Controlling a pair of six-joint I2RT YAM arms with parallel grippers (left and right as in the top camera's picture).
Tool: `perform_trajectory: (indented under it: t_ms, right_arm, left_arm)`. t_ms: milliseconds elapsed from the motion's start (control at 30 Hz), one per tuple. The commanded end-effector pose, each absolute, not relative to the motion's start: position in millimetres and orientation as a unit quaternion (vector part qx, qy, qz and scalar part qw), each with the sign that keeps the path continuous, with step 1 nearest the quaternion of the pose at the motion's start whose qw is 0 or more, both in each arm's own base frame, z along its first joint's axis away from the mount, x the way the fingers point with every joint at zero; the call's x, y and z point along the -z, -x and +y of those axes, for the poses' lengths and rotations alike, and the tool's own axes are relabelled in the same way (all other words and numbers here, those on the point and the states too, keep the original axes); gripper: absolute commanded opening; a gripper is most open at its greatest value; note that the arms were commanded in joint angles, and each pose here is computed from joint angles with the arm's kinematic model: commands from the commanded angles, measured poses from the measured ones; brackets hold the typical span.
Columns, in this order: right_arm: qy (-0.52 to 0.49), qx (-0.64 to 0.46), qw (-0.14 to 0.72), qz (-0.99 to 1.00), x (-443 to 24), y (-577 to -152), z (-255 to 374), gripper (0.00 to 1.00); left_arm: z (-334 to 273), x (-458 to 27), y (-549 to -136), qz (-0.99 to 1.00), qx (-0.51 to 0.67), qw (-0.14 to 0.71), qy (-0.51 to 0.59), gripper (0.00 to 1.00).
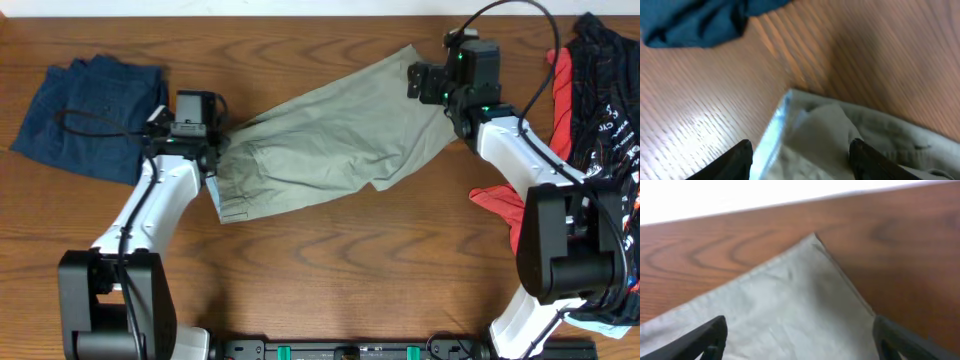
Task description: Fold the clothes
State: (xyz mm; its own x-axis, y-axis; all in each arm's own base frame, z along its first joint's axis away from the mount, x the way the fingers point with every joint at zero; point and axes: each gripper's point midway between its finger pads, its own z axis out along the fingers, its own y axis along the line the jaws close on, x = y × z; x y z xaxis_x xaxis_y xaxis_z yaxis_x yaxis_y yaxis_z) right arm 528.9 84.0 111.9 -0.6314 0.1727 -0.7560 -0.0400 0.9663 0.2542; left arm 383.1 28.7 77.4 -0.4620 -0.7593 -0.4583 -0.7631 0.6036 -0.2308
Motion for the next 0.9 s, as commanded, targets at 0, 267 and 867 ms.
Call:
perform_trajectory:
  t_ms: [0,267,867]
  right_arm:
    - [-0.057,-0.105,0.421,0.899,-110.7,-528.2,75.3,0.91]
    - [-0.084,-0.053,0.331,0.938,-74.0,-494.3,48.4,0.87]
    - [-0.111,-0.005,0.301,0.947,-128.6,-441.4,2.6,0.99]
  left_arm:
    - [37.4,-76.9,-380.8,0.858,0.004,0.251,0.449,0.63]
    - [29.4,-61.8,-352.1,0.890,0.003,0.177,0.421,0.81]
    - [-6.3,-33.1,-342.2,0.955,0.063,0.100,0.272,0.98]
